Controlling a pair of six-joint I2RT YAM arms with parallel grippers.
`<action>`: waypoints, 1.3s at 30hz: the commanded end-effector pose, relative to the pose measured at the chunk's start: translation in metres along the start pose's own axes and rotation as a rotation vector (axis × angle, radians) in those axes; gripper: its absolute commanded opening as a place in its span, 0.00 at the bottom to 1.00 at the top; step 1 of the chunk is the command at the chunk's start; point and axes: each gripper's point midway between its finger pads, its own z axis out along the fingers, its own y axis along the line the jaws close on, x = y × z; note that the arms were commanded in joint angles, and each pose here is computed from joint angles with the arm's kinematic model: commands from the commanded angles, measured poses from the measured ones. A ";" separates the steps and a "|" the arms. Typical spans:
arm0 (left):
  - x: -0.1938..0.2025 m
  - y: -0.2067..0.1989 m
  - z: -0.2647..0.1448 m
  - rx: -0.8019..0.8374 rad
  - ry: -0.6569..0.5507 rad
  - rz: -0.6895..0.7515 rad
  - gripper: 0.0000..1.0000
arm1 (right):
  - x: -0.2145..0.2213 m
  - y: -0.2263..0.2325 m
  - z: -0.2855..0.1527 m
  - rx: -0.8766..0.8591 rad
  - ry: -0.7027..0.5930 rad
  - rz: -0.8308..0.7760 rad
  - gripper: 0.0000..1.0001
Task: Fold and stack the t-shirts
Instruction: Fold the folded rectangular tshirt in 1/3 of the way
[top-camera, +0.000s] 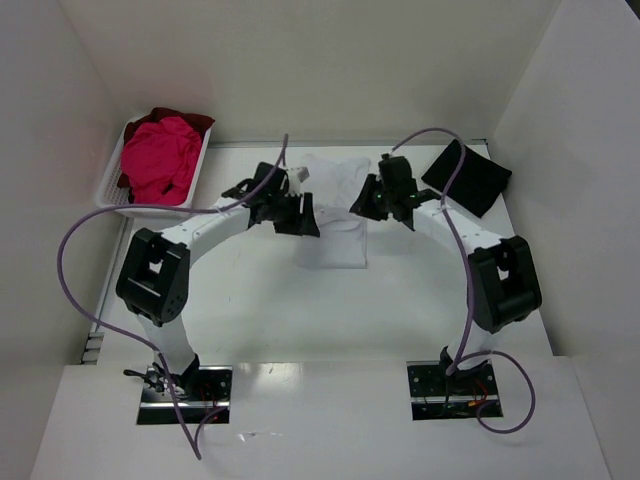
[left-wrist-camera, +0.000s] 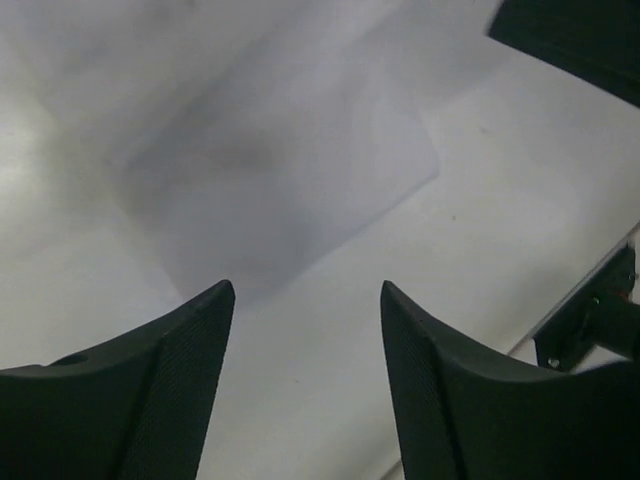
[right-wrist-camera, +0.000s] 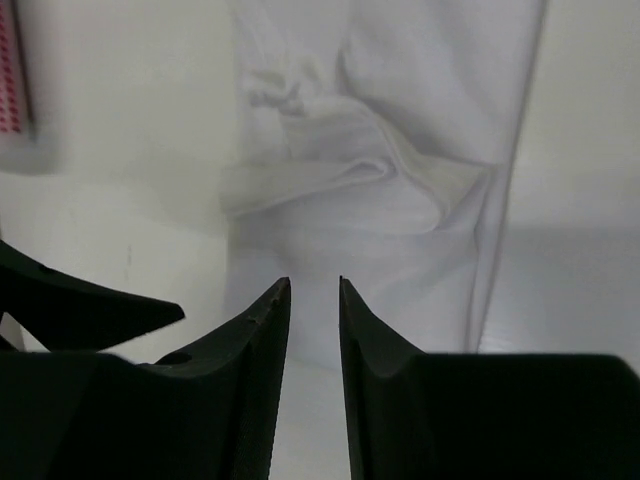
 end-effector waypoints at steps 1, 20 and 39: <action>0.031 -0.010 0.018 0.027 0.065 -0.012 0.69 | 0.040 -0.011 0.018 0.061 0.086 -0.056 0.33; 0.024 0.032 0.082 -0.143 0.099 -0.022 0.75 | 0.045 -0.041 0.068 0.180 0.105 -0.084 0.35; -0.072 0.068 0.099 -0.251 -0.099 -0.008 0.79 | -0.035 -0.031 0.110 0.172 -0.028 -0.059 0.36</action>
